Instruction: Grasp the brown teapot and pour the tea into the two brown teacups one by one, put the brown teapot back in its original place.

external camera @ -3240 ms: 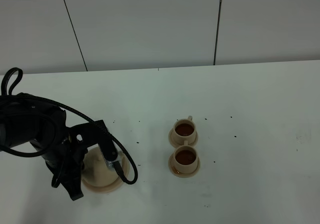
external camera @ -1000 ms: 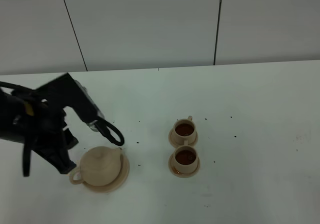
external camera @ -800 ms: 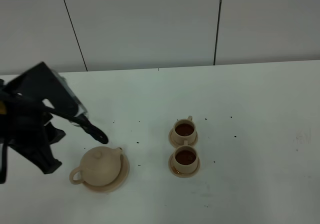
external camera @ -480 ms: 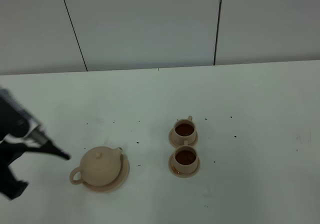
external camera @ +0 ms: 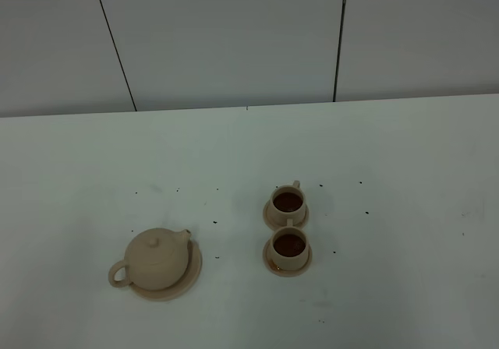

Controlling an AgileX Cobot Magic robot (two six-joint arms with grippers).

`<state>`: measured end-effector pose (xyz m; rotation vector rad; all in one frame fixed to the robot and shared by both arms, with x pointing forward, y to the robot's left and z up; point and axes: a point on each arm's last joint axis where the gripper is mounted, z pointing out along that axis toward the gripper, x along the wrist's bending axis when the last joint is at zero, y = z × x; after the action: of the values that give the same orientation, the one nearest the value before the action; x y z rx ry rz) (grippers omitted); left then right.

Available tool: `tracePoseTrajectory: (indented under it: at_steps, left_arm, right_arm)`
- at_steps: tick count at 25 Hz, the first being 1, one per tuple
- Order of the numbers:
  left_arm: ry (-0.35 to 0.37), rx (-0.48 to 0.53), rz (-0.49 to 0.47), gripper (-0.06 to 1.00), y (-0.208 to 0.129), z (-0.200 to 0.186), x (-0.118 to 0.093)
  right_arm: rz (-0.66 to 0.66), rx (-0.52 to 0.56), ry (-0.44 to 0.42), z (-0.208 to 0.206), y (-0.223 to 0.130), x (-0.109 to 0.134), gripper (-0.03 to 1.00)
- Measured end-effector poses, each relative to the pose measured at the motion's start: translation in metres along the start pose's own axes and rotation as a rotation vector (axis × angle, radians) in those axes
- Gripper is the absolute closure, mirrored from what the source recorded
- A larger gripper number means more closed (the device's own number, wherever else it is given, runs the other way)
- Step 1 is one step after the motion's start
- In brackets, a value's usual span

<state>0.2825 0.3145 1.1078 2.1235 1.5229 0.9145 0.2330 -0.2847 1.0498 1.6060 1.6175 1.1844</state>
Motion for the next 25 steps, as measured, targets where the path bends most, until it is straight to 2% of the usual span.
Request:
tracePoseTrajectory:
  at_steps: [7, 14, 25]
  left_arm:
    - [-0.051, -0.055, -0.093, 0.54, -0.046, 0.010, -0.013]
    - [-0.085, -0.114, -0.120, 0.54, -0.060, 0.012, -0.019]
    - [0.007, -0.103, -0.250, 0.59, -0.066, 0.011, -0.010]
  right_arm:
    - [0.000, 0.000, 0.000, 0.000, 0.000, 0.000, 0.73]
    - [0.000, 0.000, 0.000, 0.000, 0.000, 0.000, 0.73]
    - [0.000, 0.000, 0.000, 0.000, 0.000, 0.000, 0.73]
